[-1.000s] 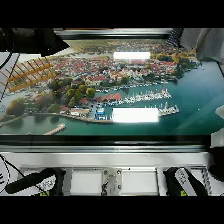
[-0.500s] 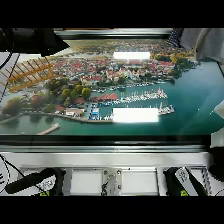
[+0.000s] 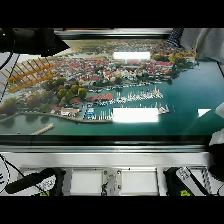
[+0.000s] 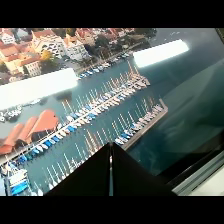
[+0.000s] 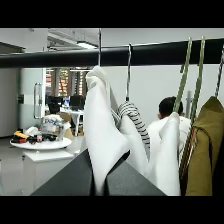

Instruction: Fold the clothes and pants, and hang the long-sleeved shirts on hangers.

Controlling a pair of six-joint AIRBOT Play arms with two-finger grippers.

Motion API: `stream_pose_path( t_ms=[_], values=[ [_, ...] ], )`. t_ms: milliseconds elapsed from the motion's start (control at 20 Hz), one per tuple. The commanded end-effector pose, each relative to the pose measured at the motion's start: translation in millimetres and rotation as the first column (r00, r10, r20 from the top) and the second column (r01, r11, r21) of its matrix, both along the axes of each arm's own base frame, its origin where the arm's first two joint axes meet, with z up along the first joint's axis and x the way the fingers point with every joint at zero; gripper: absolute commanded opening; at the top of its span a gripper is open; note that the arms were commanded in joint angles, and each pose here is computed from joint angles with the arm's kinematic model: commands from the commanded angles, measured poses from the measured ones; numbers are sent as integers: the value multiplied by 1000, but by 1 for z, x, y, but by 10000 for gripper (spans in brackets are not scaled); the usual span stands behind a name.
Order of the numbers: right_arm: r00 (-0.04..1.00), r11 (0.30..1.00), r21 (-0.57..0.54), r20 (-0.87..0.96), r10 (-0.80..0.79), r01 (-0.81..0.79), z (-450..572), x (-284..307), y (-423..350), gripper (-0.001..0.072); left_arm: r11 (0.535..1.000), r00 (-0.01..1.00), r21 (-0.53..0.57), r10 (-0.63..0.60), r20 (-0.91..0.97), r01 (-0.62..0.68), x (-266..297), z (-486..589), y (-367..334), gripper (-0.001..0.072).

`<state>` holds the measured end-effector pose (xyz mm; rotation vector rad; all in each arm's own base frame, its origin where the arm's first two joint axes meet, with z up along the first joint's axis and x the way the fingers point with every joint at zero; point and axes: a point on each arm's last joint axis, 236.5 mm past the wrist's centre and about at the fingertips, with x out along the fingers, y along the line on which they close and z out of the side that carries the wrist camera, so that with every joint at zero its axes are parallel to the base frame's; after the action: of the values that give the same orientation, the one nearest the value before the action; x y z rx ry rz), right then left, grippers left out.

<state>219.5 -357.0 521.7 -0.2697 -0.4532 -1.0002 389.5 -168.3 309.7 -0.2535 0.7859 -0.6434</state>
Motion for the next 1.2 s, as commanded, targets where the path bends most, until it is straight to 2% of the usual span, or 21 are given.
stream_pose_path(
  t_ms=[0,350,550,850,900,950,1000,1050,1150],
  values=[
    [1000,1000,24,-8,3,-3,-11,6,-11,11,1000,1000,15,-16,-25,17,-6,-5,0,15],
    [997,996,91,71,-10,3,-21,-3,-31,11,1000,999,16,-17,-27,18,-6,-5,0,15],
    [998,995,101,61,-23,17,-26,-5,-39,10,1000,999,14,-18,-30,18,-7,-6,-1,15],
    [998,992,112,-4,61,-60,-40,21,-38,31,998,997,14,-68,-26,69,-15,-5,-21,15],
    [998,992,111,-4,60,-60,-40,21,-38,114,997,997,14,-74,-26,74,-16,-5,-23,15],
    [998,992,110,-3,61,-60,-39,20,-37,347,997,997,13,-74,-26,74,-16,-5,-23,15],
    [998,992,107,-1,61,-61,-37,20,-35,528,997,997,14,-73,-26,74,-16,-5,-23,14],
    [998,993,101,0,65,-65,-34,19,-32,591,997,997,14,-73,-26,74,-16,-5,-23,15],
    [995,993,73,-3,96,-95,-22,18,-15,586,997,997,13,-73,-26,73,-16,-5,-23,14]
  ],
)
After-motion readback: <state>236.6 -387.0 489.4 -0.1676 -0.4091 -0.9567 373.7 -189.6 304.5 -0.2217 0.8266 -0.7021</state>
